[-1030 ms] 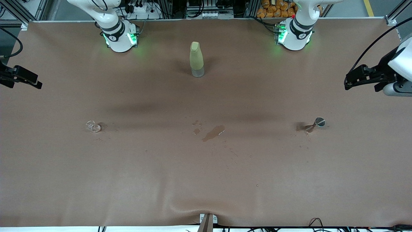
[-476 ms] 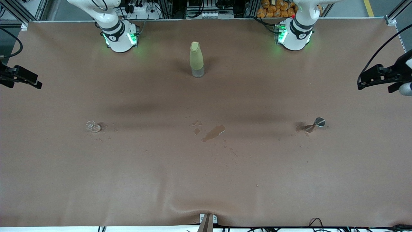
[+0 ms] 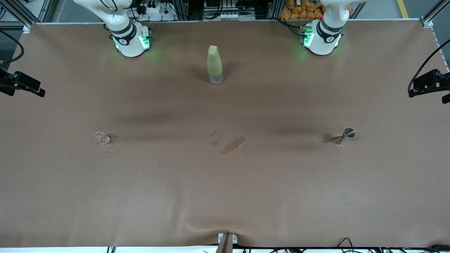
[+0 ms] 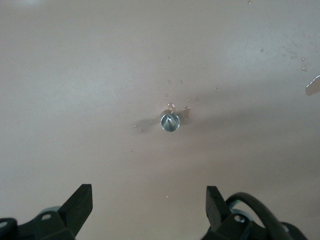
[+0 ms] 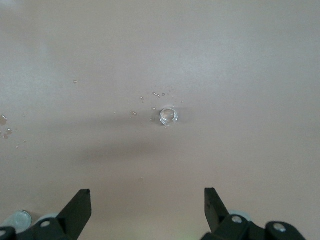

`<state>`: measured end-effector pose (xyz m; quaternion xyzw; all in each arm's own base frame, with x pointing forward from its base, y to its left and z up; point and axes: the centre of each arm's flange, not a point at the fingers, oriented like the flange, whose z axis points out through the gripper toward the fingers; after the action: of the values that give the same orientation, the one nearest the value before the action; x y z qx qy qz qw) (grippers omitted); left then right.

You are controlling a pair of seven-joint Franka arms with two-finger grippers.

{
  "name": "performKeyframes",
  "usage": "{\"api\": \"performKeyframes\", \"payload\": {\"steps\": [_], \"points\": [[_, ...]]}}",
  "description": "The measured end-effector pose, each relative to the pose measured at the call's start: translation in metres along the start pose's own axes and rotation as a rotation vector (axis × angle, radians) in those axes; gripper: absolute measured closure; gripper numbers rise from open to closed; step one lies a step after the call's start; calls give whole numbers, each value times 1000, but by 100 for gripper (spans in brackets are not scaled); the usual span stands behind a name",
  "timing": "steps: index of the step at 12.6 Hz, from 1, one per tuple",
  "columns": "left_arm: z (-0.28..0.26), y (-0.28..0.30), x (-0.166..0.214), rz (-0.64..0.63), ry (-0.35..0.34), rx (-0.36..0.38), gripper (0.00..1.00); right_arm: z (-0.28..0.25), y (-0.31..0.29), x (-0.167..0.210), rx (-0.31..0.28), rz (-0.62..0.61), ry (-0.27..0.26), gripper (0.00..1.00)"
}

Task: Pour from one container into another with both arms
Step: 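Lower the left gripper toward the steel jigger while the right gripper reaches the beaker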

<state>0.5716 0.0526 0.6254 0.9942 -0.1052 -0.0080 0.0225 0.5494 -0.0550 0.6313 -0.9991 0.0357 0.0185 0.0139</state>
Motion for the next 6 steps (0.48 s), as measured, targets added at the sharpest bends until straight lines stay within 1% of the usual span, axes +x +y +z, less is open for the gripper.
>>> {"api": "performKeyframes", "payload": {"steps": [2,3,4,6], "points": [[7,-12,0,23,-6,-21,0,0,10,0,0,17,1,0],[11,-19,0,39,-5,-45,0,0,15,-1,1,23,1,0],[16,-28,0,59,-2,-73,0,-1,19,-1,1,16,1,0],[30,-48,1,107,1,-125,0,-1,32,-2,1,-36,2,0]]}}
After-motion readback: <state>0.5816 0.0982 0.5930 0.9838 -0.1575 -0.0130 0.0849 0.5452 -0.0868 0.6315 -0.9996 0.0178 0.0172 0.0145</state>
